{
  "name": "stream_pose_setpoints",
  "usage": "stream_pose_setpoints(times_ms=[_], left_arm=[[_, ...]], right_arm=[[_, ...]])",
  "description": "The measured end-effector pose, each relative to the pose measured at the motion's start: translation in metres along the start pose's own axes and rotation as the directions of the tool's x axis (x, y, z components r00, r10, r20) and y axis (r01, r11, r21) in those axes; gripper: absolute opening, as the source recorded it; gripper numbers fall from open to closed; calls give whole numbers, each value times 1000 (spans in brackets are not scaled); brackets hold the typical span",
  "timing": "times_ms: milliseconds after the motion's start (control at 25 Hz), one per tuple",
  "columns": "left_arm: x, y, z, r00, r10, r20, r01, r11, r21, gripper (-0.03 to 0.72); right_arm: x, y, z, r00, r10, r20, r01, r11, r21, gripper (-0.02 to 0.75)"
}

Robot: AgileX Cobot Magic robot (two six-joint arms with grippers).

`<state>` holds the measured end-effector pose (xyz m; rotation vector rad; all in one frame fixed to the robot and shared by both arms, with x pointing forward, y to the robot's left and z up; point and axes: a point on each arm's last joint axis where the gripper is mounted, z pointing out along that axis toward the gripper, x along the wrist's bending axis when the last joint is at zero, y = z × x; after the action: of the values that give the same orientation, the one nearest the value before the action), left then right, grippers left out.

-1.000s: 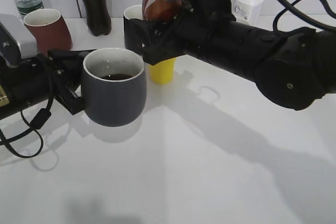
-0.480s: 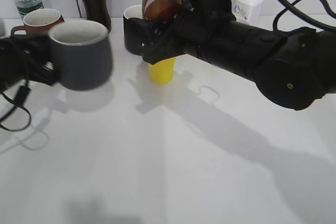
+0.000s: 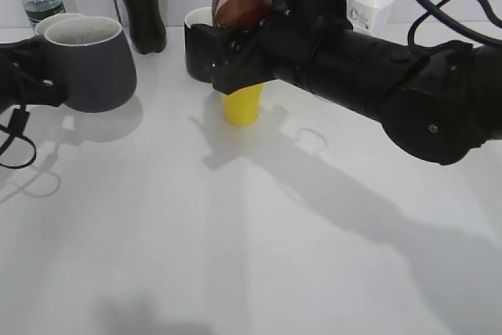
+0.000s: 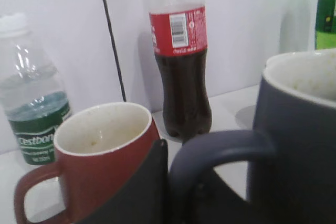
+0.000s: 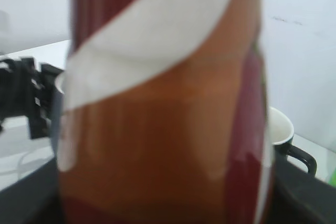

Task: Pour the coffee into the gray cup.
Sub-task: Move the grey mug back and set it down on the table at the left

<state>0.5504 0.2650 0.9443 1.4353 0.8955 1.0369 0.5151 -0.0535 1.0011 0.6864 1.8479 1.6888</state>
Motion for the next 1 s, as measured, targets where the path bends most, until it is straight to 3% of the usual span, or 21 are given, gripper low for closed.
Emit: stream_pose_setpoints(times_ms=[480,1000], left_arm=[[0,-40,45,999,-16,30,14,999,53,45],[-1,-62,80,999,-14,49,12,999,37,46]], right_arm=[[0,0,0,1000,2,0,-2,1000,-2,528],[0,0,0,1000,3,1,-3,1000,-2,528]])
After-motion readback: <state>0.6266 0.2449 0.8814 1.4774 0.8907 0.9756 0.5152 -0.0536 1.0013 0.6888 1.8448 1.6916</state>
